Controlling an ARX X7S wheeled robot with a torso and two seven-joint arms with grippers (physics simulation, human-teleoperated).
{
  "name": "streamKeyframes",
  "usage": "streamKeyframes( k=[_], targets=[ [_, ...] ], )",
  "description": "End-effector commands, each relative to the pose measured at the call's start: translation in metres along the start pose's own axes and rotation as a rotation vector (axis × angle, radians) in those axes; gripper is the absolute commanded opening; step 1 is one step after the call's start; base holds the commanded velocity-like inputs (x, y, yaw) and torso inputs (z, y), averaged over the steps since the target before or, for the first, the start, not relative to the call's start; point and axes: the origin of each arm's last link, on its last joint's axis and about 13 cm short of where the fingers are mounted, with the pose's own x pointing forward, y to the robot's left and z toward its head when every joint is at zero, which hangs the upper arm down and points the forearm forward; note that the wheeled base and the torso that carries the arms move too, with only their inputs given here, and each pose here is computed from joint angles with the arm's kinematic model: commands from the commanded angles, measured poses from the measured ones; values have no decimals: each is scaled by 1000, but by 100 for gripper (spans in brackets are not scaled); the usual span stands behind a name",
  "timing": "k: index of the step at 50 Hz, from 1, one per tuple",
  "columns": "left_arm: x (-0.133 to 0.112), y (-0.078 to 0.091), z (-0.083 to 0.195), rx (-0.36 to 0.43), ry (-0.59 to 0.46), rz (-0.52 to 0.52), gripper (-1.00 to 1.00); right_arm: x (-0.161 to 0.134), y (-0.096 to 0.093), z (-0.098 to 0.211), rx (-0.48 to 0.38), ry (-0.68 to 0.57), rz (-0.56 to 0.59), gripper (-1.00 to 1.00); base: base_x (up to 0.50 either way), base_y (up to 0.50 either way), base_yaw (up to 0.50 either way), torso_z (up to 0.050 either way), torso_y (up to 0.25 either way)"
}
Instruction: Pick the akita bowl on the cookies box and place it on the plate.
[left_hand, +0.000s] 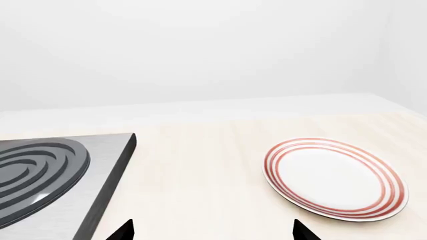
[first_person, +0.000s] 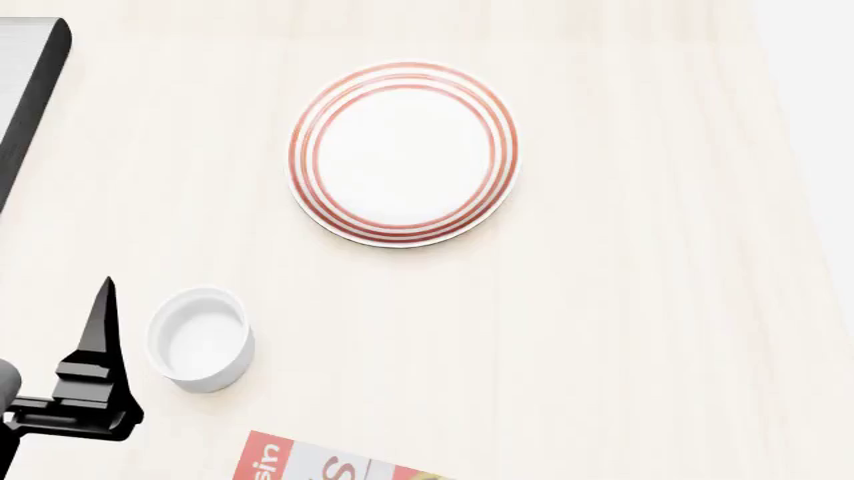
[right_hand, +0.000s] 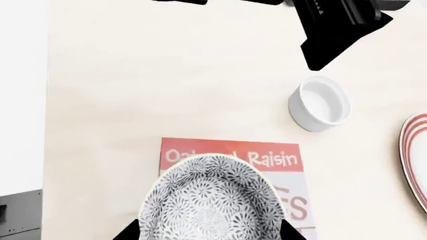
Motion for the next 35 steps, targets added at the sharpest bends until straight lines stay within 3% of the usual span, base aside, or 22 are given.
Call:
streamKeyframes(
  k=[1, 35],
  targets=[
    [0, 0, 0, 1, 0, -1, 100, 5, 6, 0, -6, 30, 47, 100, 0, 0, 0, 0, 0],
    [-1, 0, -3, 4, -2, 6, 100, 21, 14, -8, -70, 122, 103, 100, 0, 0, 0, 0, 0]
  ],
)
